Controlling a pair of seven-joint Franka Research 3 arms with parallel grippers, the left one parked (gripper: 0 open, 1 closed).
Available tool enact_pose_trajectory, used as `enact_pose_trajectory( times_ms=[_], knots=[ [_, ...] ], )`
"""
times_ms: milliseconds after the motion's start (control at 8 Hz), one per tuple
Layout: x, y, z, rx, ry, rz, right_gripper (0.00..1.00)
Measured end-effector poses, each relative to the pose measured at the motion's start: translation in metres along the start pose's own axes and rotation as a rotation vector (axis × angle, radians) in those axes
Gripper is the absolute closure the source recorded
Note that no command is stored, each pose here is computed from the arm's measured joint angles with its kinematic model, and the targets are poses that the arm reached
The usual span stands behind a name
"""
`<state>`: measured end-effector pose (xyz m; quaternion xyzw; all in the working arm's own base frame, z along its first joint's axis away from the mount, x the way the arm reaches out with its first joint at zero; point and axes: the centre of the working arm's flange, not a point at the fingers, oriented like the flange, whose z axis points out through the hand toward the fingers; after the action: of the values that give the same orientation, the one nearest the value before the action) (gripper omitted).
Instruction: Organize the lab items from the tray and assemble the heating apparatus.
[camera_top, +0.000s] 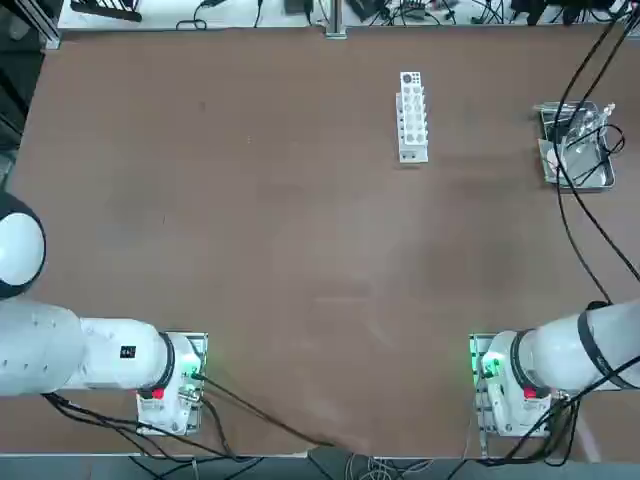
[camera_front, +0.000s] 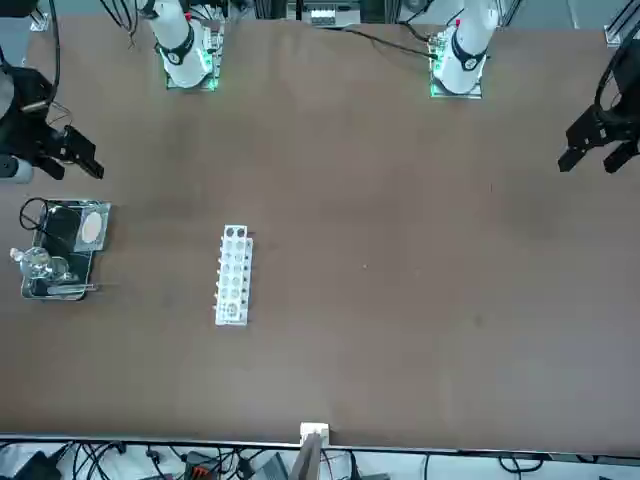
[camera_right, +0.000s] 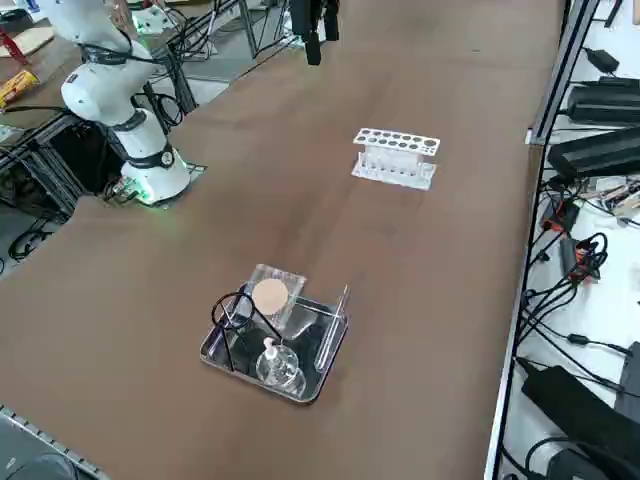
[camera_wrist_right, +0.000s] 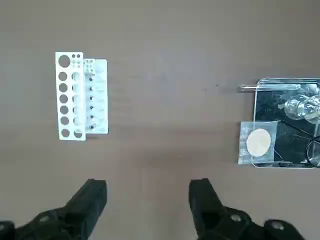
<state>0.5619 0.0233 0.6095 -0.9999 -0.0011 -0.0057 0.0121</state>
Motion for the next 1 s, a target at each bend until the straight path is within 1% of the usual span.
enact_pose_trajectory(
  times_ms=[250, 625, 750, 1000],
  knots=[
    [-0.001, -0.001, 0.001, 0.000, -0.008, -0.057, 0.00],
    [0.002, 0.001, 0.005, -0.006, -0.015, -0.101, 0.00],
    [0.007, 0.005, 0.012, -0.012, -0.017, -0.152, 0.00],
    [0.028, 0.023, 0.038, -0.019, -0.001, -0.244, 0.00]
  ],
)
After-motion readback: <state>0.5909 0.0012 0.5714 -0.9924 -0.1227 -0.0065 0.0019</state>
